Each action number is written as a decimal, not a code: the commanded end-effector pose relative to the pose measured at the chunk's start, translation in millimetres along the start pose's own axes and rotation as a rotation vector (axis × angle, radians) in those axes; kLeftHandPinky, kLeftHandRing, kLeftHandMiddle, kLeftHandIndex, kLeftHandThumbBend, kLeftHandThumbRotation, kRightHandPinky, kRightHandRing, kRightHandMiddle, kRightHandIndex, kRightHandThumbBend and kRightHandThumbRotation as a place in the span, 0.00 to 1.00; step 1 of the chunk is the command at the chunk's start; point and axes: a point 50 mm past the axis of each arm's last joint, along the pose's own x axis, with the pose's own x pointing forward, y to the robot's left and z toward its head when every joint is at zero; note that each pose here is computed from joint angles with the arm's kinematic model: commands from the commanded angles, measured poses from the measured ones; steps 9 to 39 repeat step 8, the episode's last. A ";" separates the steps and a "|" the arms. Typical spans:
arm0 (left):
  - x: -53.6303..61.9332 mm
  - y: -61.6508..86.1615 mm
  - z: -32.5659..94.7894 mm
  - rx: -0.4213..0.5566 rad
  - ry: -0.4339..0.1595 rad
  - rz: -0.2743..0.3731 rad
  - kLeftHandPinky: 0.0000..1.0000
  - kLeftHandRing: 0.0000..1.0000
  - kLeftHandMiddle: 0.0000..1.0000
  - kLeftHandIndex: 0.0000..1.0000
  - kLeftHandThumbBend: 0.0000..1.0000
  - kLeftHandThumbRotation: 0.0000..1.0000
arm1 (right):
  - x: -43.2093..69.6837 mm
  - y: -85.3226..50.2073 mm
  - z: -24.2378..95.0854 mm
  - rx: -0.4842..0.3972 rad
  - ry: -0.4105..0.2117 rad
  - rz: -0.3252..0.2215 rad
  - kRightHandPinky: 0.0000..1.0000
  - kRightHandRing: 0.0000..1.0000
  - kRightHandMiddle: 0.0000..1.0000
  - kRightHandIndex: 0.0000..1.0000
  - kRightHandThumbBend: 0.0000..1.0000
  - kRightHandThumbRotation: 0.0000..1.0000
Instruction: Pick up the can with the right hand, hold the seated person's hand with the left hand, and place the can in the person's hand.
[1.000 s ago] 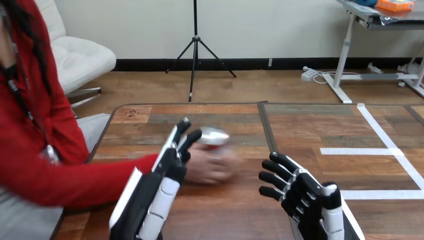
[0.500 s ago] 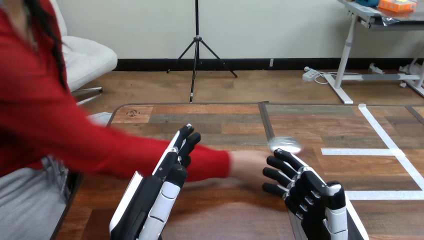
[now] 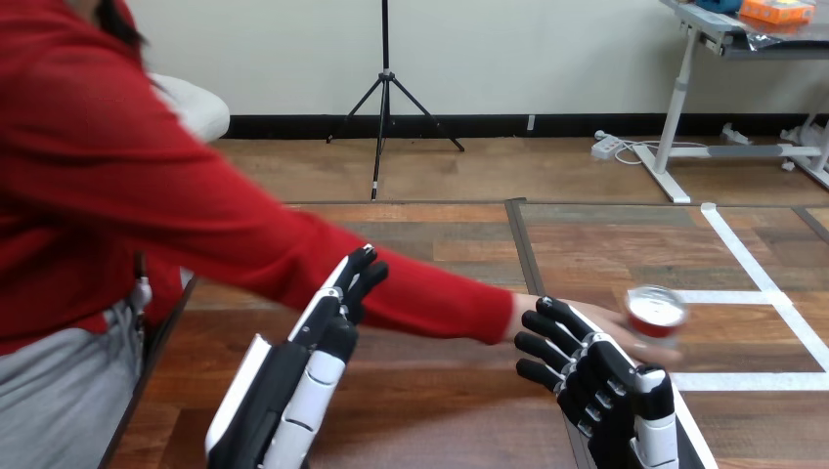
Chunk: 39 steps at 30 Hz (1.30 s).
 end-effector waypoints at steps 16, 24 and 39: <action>12.2 5.6 11.9 -0.017 -0.080 0.013 1.00 0.98 0.93 0.95 0.58 1.00 | 7.9 3.0 13.2 -0.033 -0.097 0.002 0.89 0.87 0.88 0.87 0.86 1.00; 12.2 5.6 11.9 -0.017 -0.080 0.013 1.00 0.98 0.93 0.95 0.58 1.00 | 7.9 3.0 13.2 -0.033 -0.097 0.002 0.89 0.87 0.88 0.87 0.86 1.00; 12.2 5.6 11.9 -0.017 -0.080 0.013 1.00 0.98 0.93 0.95 0.58 1.00 | 7.9 3.0 13.2 -0.033 -0.097 0.002 0.89 0.87 0.88 0.87 0.86 1.00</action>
